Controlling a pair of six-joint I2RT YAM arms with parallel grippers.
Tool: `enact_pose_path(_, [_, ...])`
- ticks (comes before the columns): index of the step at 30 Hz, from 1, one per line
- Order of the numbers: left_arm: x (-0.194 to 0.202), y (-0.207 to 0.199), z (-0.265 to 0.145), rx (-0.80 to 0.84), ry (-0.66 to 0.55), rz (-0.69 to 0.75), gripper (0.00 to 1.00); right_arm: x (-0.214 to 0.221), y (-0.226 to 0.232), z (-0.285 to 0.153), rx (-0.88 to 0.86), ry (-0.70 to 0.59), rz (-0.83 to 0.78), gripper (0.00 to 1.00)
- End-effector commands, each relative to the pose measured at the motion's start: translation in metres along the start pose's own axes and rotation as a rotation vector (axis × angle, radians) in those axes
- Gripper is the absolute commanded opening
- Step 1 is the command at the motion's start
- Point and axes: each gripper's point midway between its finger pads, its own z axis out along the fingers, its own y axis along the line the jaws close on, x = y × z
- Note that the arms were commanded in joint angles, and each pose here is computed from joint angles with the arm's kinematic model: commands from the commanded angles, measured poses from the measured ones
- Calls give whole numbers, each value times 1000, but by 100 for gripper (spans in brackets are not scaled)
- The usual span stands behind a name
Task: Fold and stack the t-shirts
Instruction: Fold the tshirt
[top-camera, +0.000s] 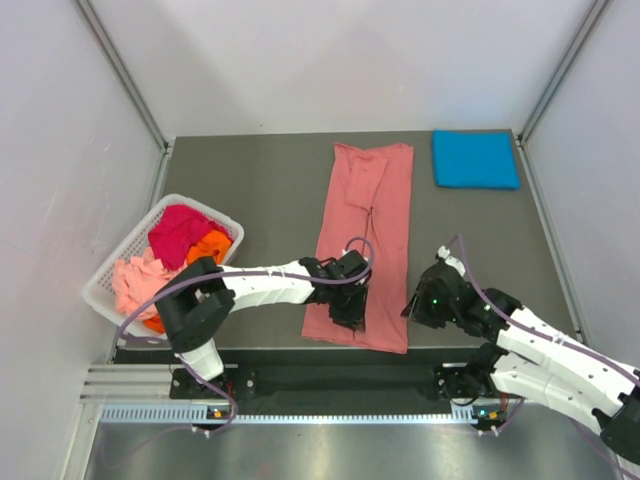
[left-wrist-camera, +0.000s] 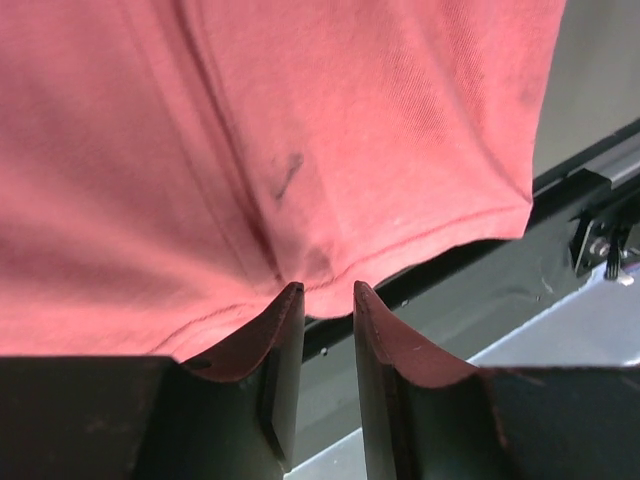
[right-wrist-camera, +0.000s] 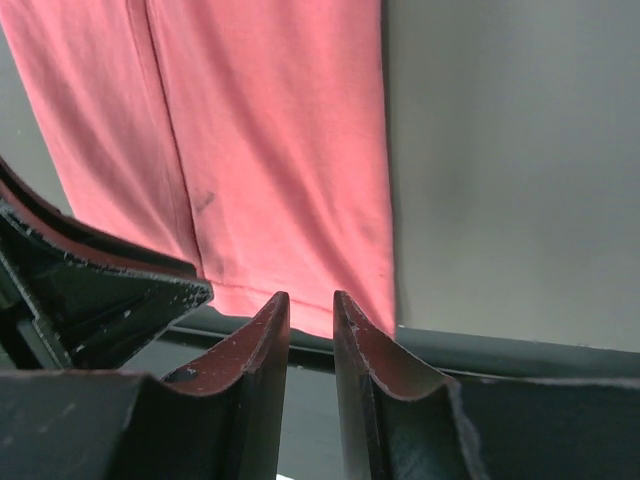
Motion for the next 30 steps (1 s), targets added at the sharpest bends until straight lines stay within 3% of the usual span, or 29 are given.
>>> enact_pose_path(1, [-12,-12,2,-15,-44,7,32,3,-6,-2,-7,15,-26,25])
enact_pose_path(14, [2,9,23,-147,-3,4,29,3,-9,0,-5,8,-24,25])
enact_pose_path(17, [3,7,23,-147,-5,5,22,3,-10,0,-3,9,-22,25])
enact_pose_path(21, [-3,3,11,-160,-22,3,1,2,-11,0,-3,-2,-18,25])
enact_pose_path(30, [-14,-12,-21,-166,-69,-1,0,8,-18,9,13,13,-20,25])
